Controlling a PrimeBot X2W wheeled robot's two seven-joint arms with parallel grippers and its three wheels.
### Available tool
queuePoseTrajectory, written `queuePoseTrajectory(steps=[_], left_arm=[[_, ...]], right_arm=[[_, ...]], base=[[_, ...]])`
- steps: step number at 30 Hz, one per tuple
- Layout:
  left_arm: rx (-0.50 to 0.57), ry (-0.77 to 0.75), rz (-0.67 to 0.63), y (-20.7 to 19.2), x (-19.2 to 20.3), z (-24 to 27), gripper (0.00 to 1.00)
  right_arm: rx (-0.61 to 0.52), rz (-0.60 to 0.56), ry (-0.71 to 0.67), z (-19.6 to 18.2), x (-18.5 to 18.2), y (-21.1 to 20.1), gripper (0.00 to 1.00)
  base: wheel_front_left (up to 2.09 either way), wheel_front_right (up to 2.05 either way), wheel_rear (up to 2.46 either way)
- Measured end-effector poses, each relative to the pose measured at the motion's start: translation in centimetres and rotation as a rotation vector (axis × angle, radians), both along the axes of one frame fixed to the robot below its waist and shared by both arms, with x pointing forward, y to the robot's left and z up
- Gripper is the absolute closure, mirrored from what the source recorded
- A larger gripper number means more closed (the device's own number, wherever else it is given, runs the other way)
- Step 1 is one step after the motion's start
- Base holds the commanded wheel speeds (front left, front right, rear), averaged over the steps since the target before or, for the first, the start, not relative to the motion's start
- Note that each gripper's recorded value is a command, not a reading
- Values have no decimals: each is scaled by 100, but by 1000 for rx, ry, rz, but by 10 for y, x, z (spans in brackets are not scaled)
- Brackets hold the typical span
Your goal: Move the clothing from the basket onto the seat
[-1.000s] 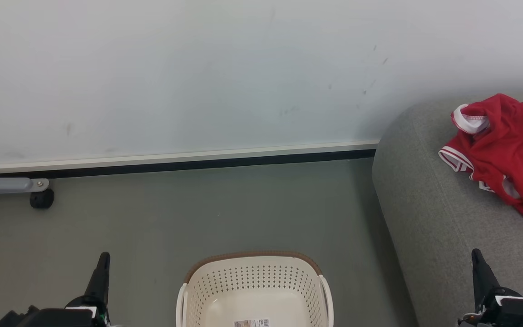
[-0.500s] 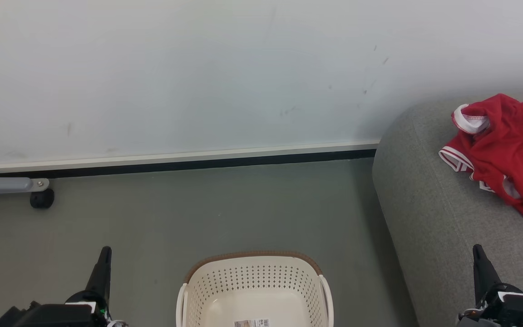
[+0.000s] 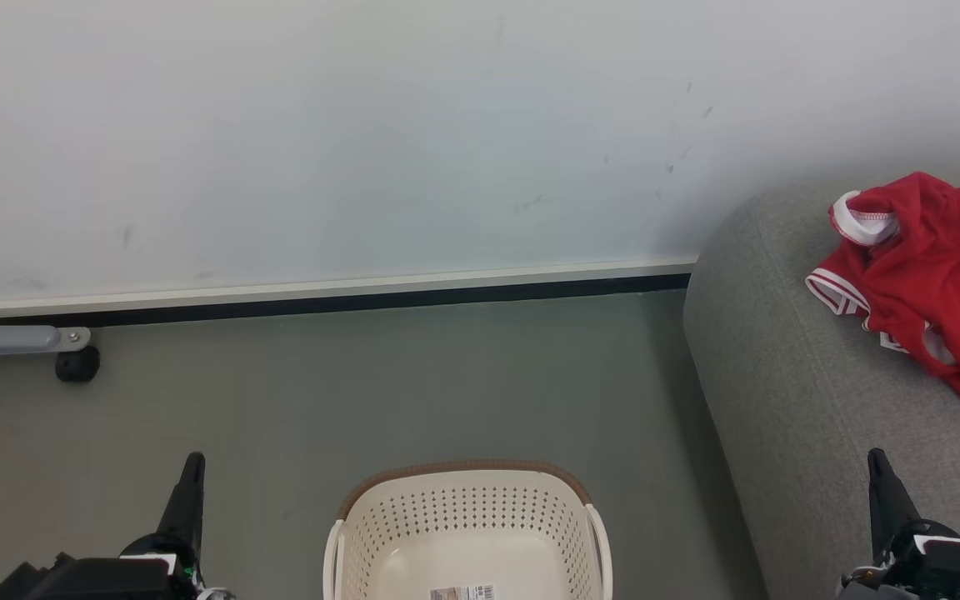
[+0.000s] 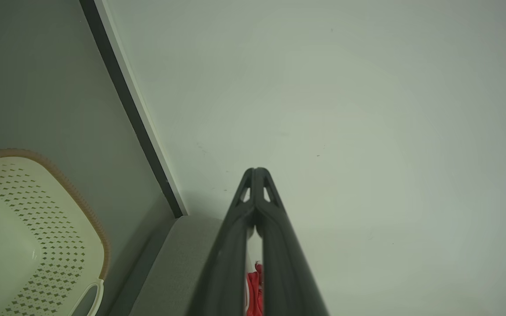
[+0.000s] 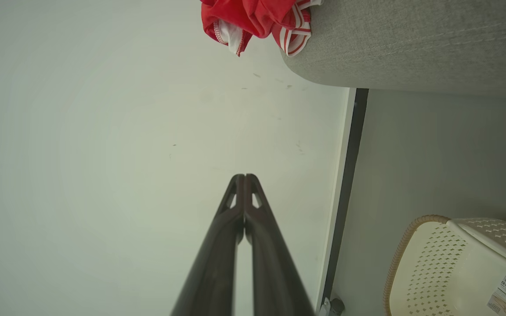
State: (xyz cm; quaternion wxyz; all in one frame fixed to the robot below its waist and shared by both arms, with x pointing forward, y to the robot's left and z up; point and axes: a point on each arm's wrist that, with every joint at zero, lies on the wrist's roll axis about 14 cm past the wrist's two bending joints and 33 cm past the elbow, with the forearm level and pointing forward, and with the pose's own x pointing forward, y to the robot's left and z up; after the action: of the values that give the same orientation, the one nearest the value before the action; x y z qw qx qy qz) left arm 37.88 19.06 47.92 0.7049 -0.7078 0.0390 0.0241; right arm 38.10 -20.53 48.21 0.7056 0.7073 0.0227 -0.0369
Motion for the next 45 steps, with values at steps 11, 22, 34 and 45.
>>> queuePoseTrajectory(steps=[11,22,34,45], left_arm=[[0,1,0,0,0,0,100],[0,2,0,0,0,-1,100],[0,2,0,0,0,-1,100],[-1,2,0,0,0,-1,100]], right_arm=[[0,0,0,0,0,0,100],[0,0,-1,0,0,0,100],[0,0,-1,0,0,0,100],[0,0,-1,0,0,0,100]], base=[[0,0,0],[0,0,0],[0,0,0],[0,0,0]])
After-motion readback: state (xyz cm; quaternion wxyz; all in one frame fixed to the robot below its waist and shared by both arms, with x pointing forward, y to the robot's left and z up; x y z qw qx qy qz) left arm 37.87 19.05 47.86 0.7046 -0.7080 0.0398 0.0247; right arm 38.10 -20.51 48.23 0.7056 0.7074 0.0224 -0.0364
